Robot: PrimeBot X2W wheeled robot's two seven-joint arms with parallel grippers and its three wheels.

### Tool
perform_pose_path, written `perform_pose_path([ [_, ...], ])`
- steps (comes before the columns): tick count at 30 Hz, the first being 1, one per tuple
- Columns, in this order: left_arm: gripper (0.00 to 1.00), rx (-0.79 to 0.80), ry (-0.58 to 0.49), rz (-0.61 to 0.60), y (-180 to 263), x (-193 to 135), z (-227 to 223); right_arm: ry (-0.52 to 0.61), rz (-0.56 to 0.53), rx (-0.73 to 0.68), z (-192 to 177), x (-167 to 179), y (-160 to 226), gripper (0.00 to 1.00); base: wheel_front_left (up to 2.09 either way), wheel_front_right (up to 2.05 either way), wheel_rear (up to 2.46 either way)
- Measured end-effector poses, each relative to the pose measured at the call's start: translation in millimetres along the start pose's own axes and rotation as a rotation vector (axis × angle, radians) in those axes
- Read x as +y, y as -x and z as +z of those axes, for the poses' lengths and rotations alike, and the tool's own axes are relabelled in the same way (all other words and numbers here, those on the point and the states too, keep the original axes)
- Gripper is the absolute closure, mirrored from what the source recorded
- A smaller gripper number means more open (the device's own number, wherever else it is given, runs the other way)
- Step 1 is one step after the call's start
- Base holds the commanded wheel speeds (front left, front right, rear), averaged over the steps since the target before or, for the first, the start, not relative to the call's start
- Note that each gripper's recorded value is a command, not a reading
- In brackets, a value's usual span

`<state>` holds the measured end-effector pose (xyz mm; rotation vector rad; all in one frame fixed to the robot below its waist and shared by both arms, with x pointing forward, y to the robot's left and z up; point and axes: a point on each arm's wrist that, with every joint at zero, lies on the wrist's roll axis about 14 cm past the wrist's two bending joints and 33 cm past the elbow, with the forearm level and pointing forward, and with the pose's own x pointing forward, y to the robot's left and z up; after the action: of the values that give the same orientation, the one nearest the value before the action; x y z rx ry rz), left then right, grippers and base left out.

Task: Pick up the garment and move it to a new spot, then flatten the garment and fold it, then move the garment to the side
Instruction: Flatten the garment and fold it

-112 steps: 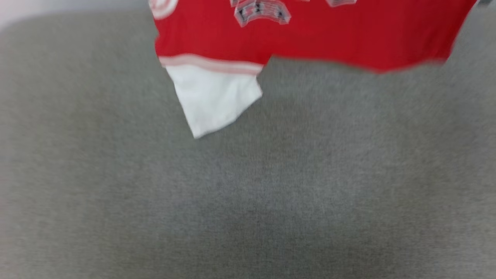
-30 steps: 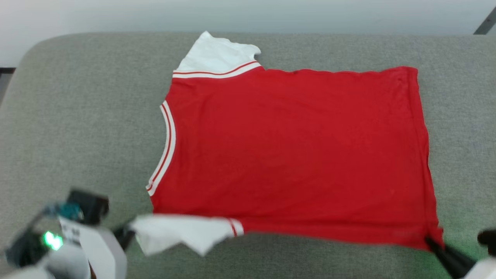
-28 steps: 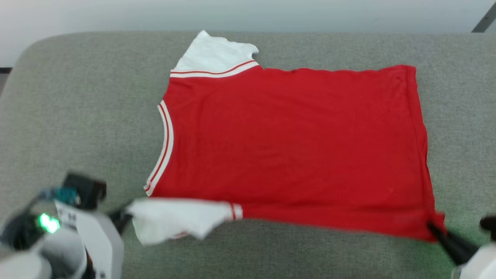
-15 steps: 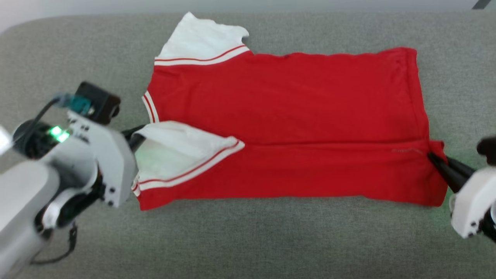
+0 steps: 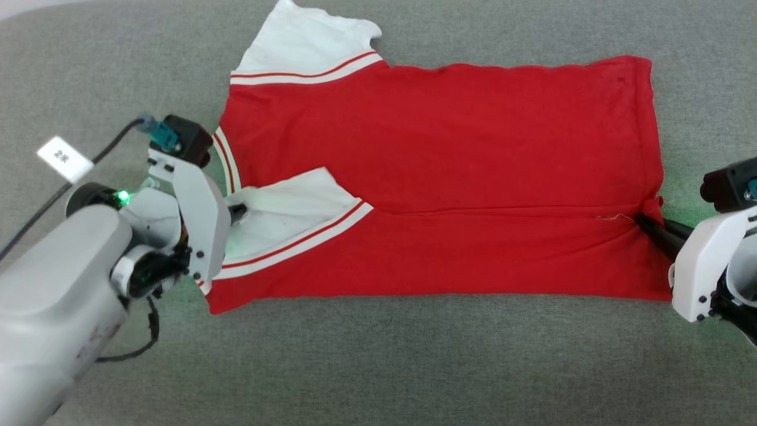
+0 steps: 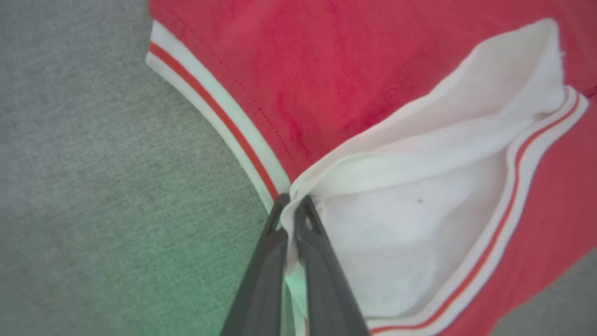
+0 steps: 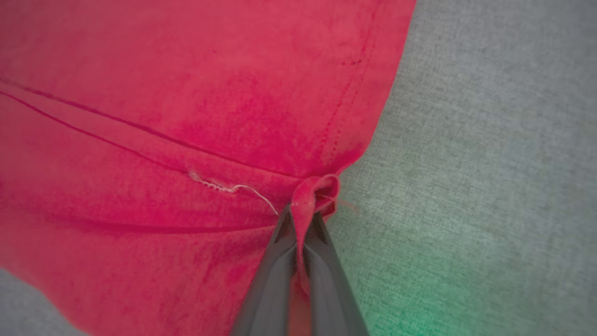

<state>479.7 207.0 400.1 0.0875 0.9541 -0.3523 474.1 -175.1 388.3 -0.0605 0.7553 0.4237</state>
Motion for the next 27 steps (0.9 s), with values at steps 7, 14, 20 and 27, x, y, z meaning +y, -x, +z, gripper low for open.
perform_pose_path([
  [7, 0.88, 0.047, 0.059, 0.002, -10, 5, -5, 0.001, 0.010, 0.021, 2, -1, -6, 1.00, 0.00, 0.00, 0.00],
  [14, 0.00, 0.031, 0.086, 0.021, -6, 8, 2, -0.004, 0.009, 0.035, 4, -1, -3, 0.03, 0.00, 0.00, 0.00],
  [20, 0.00, 0.001, 0.074, 0.057, 9, 14, 9, 0.010, -0.005, 0.023, 12, -1, 6, 0.00, 0.00, 0.00, 0.00],
  [27, 0.00, -0.076, 0.068, 0.086, 37, 16, 24, 0.030, -0.015, -0.090, 41, 2, 25, 0.00, 0.00, 0.00, 0.00],
])
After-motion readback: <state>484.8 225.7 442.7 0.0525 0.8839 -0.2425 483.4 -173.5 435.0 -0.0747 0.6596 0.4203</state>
